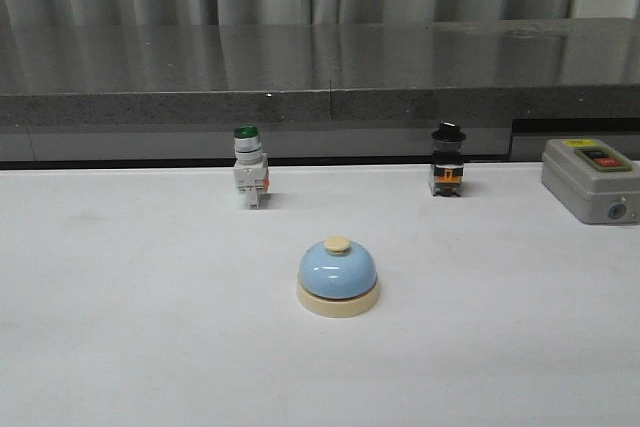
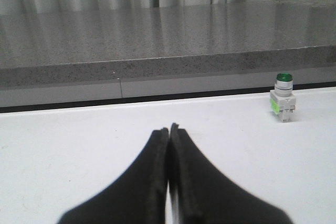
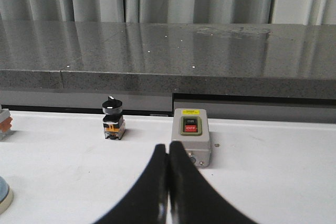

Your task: Place and press bell with both arms

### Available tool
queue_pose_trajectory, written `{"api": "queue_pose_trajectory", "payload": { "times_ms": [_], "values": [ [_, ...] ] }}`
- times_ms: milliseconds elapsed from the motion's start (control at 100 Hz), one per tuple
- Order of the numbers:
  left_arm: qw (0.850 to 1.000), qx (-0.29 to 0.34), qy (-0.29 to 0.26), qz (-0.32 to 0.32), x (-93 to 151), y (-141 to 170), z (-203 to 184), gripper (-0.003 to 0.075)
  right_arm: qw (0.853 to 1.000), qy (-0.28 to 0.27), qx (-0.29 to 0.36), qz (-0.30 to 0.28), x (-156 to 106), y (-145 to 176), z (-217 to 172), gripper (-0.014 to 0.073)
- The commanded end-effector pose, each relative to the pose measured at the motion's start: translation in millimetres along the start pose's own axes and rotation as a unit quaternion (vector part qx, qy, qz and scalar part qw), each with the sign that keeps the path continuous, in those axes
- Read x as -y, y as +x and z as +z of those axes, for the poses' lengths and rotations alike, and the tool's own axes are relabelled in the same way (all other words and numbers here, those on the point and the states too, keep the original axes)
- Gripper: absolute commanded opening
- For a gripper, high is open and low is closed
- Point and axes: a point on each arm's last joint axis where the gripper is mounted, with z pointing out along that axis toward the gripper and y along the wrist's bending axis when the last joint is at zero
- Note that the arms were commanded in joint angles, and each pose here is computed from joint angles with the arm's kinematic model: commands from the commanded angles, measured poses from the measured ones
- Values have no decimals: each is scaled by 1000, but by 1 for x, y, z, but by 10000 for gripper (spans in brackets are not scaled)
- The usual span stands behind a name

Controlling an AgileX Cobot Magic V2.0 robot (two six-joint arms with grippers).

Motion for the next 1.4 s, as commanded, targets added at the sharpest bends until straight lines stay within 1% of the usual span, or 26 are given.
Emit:
{"api": "queue_pose_trajectory", "payload": {
  "times_ms": [0, 170, 430, 1390],
  "values": [
    [998, 66, -11, -11, -1, -7, -3, -20, 999, 2, 43, -5, 0, -12, 0, -60],
    [998, 63, -25, -12, -3, 1, -3, -20, 999, 2, 43, -5, 0, -12, 0, -60],
    [996, 81, -24, -12, -3, -3, -3, -20, 999, 2, 43, -5, 0, -12, 0, -60],
    [996, 81, -24, -13, -3, -3, -3, -20, 999, 2, 43, -5, 0, -12, 0, -60]
  ]
}}
